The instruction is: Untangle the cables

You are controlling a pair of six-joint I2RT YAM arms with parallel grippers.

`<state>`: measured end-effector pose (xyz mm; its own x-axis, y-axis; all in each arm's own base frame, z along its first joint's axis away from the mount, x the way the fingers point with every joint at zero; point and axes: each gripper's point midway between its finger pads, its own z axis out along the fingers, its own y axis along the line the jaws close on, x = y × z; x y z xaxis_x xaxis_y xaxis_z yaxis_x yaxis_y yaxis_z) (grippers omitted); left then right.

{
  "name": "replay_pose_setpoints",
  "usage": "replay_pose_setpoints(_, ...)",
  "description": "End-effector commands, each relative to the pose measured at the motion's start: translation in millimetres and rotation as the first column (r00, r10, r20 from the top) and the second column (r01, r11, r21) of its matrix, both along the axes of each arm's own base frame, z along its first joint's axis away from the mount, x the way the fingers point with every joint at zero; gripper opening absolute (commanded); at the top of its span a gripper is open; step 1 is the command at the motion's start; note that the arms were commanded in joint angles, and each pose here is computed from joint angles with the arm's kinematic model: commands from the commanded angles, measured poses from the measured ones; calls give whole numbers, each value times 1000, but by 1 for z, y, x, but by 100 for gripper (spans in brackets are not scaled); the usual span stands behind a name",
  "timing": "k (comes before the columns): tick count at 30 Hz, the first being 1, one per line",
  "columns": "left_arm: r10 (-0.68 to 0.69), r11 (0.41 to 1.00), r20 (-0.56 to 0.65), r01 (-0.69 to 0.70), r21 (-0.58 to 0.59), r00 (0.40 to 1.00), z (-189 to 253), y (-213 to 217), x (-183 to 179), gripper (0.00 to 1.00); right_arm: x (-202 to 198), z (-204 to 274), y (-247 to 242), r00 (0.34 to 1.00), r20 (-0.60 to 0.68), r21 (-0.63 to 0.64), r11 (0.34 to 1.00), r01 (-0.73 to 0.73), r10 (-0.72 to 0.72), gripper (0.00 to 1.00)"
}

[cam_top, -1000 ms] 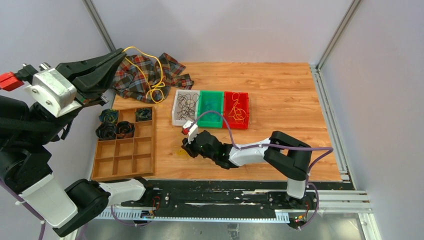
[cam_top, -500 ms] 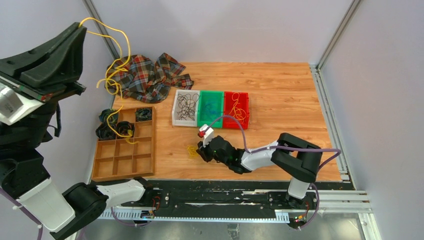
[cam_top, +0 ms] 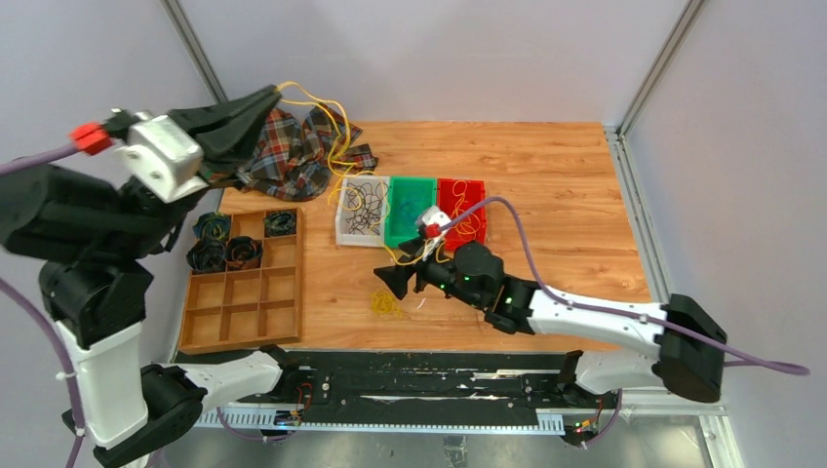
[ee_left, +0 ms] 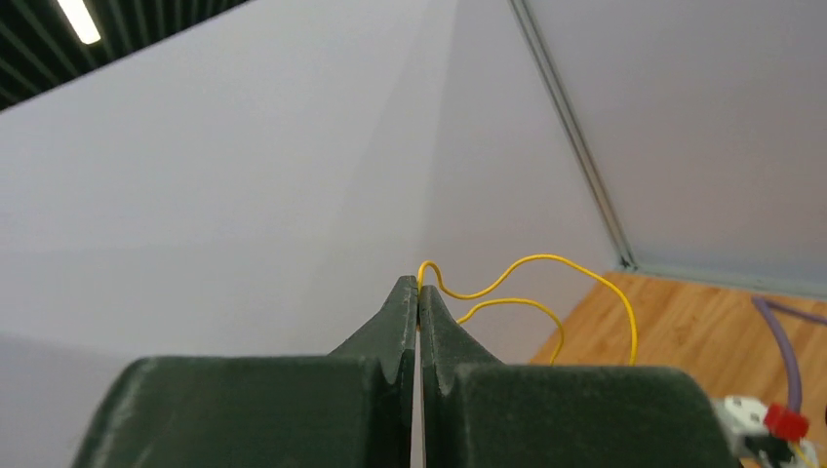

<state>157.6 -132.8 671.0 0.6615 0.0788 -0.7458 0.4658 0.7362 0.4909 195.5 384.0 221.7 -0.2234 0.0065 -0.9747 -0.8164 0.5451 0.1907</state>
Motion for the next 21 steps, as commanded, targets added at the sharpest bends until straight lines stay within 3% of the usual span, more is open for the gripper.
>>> replay_pose_setpoints(1,-81,993,-81,87,78,993,-35,-21,3,1,-1,46,-23,997,79,30,999,18,-20,76)
replay_pose_setpoints(4,-100,989,-117,112,101,988,-50,-30,9,0,0,66,-38,989,136,57,997,47,-54,76)
replay_pose_setpoints(7,-106,987,-132,120,106,986,-54,-34,14,0,6,62,-50,982,164,3,995,95,-94,76)
replay_pose_setpoints(13,-22,1000,-54,21,-9,998,-23,-20,24,1,14,-6,-65,981,123,-143,976,167,-150,79)
replay_pose_setpoints(21,73,985,62,-62,-162,995,29,9,17,1,42,-75,-110,918,61,-260,882,394,-392,83)
